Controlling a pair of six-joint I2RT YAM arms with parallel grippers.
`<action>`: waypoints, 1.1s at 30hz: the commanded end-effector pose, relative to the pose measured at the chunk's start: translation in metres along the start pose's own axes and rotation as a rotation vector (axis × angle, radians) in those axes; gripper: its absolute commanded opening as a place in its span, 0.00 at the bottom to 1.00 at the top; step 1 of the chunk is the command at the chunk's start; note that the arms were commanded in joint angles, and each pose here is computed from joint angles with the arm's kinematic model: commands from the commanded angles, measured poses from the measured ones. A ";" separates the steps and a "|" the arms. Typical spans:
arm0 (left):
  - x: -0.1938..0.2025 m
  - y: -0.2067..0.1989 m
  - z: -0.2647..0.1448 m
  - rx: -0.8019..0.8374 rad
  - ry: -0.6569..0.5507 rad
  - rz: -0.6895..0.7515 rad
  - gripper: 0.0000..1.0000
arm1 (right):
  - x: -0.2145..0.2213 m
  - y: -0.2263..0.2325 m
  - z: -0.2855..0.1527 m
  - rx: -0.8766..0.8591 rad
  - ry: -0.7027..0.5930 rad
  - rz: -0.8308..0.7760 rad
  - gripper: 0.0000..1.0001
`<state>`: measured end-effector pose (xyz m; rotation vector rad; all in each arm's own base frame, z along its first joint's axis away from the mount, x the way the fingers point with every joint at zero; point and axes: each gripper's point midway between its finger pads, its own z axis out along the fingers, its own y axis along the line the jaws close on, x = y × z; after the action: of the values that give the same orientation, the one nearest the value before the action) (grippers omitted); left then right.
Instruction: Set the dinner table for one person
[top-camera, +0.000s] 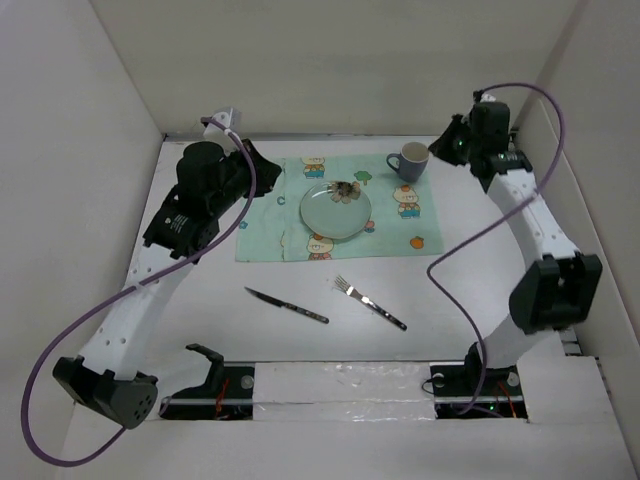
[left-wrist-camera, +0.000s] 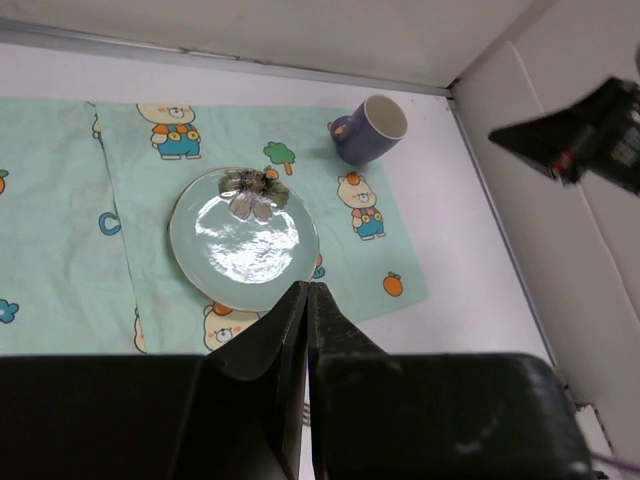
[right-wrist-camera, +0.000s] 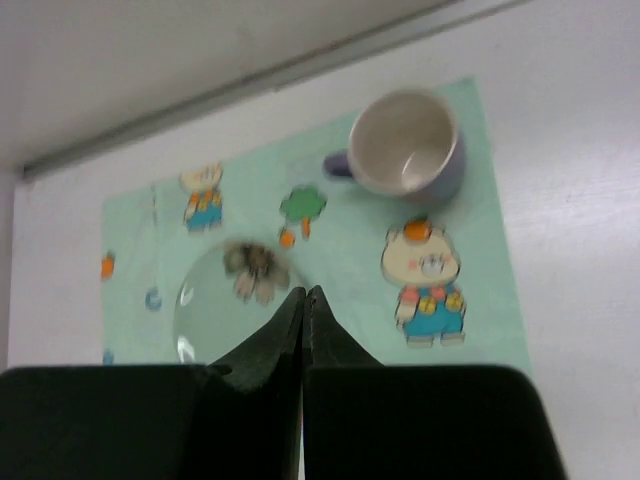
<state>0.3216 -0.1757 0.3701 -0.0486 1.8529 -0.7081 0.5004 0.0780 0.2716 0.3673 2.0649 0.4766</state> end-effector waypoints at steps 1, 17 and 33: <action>-0.014 -0.007 0.001 0.015 -0.035 0.037 0.00 | 0.071 0.063 -0.050 -0.244 0.064 -0.141 0.00; 0.001 -0.001 0.014 0.029 -0.003 0.075 0.23 | 0.364 0.005 -0.151 -0.143 0.740 -0.399 0.65; 0.002 0.005 0.001 0.008 -0.028 0.077 0.25 | 0.411 -0.021 -0.125 0.081 0.810 -0.551 0.46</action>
<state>0.3281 -0.1765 0.3459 0.0051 1.8923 -0.6541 0.1809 0.2088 0.0195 -0.3961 2.8437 0.2469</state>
